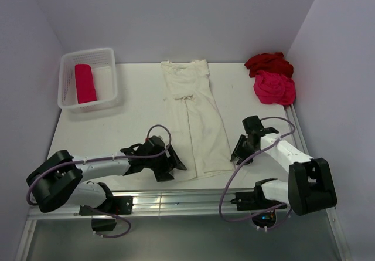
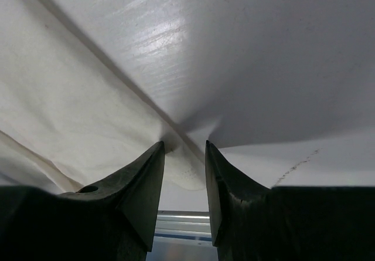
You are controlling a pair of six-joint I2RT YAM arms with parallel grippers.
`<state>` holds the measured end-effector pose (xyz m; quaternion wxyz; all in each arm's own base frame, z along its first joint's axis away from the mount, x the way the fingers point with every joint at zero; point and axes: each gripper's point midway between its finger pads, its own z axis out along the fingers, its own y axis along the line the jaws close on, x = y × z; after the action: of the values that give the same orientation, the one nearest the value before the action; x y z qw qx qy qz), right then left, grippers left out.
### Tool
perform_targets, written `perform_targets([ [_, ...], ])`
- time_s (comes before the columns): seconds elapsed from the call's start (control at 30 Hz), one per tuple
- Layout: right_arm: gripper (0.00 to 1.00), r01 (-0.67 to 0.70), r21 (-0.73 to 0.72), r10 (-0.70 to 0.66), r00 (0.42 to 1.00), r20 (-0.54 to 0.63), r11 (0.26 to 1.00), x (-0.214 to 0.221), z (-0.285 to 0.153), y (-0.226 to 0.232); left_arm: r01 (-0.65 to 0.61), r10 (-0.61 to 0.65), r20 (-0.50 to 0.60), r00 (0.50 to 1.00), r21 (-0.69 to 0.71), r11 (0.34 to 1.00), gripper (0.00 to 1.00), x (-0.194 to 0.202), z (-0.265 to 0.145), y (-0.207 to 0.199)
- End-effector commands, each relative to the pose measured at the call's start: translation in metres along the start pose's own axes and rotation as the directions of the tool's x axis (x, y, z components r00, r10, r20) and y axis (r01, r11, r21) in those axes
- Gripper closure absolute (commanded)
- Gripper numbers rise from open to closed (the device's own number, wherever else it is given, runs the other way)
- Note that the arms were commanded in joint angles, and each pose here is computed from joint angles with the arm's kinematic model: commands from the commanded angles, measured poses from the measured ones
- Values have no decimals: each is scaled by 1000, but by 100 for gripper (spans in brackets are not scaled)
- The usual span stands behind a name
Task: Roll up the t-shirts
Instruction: Fold the tshirt, then roll the tshirt
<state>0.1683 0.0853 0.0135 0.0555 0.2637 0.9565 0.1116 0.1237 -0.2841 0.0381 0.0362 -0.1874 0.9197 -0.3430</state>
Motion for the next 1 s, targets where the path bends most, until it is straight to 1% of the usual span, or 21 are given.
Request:
perform_targets([
  [0.0,59,-12,3,11,999,40,1000,2,-6,-3,-3,3,-8,1000,29,1000,19,6,6,-10],
  [0.07,59,-9,-17,10,998,61,1000,3,-9,-3,-4,4,-10,1000,14,1000,20,9,10,-8],
  [0.13,59,-10,-17,11,998,64,1000,6,-8,-4,-6,7,-24,1000,44,999,23,16,14,-13],
  [0.27,61,-15,-8,15,1000,27,1000,18,-3,-11,0,1,-42,999,32,999,27,23,20,-10],
  [0.4,59,0,-32,1,1000,28,999,22,-2,-7,5,-4,-47,999,14,1000,29,26,21,-4],
  [0.5,59,9,-27,-8,1000,14,1000,26,2,-8,26,-26,-43,999,3,1000,33,27,19,5],
  [0.53,59,10,-24,-9,1000,12,1000,27,3,-9,30,-30,-41,999,9,1000,35,27,17,5],
  [0.57,60,11,-26,-11,1000,8,1000,28,4,-9,38,-37,-38,999,8,999,37,27,16,6],
  [0.6,66,11,-28,-11,1000,6,1000,28,5,-8,42,-42,-37,998,1,999,40,27,16,10],
  [0.63,73,11,-22,-11,1000,3,1000,28,5,-9,43,-43,-38,998,2,999,47,28,15,11],
  [0.67,86,10,-22,-10,1000,7,1000,27,4,-9,47,-47,-38,998,1,999,51,28,14,11],
  [0.7,90,10,-18,-10,1000,11,1000,26,3,-9,46,-46,-34,998,-6,999,58,27,14,13],
  [0.73,93,10,-20,-9,1000,18,1000,24,1,-7,44,-44,-34,998,-4,999,67,27,13,12],
  [0.77,98,9,-18,-9,1000,16,1000,25,0,-7,37,-37,-33,999,-3,999,71,27,13,12],
  [0.8,100,9,-24,-9,1000,11,1000,25,-2,-6,34,-34,-29,999,0,999,78,26,12,10],
  [0.83,100,7,-29,-7,1000,11,1000,25,-4,-4,34,-34,-29,999,-13,999,93,26,12,11],
  [0.87,100,2,-22,-2,1000,5,1000,26,-5,-5,21,-21,-29,999,-17,1000,97,26,12,11],
  [0.9,100,4,-18,-4,1000,-1,1000,28,-5,-5,10,-11,-29,1000,-11,1000,99,26,12,5],
  [0.97,100,4,1,-4,1000,-19,1000,33,-6,-9,-1,-1,-37,999,-43,999,100,27,13,10],
])
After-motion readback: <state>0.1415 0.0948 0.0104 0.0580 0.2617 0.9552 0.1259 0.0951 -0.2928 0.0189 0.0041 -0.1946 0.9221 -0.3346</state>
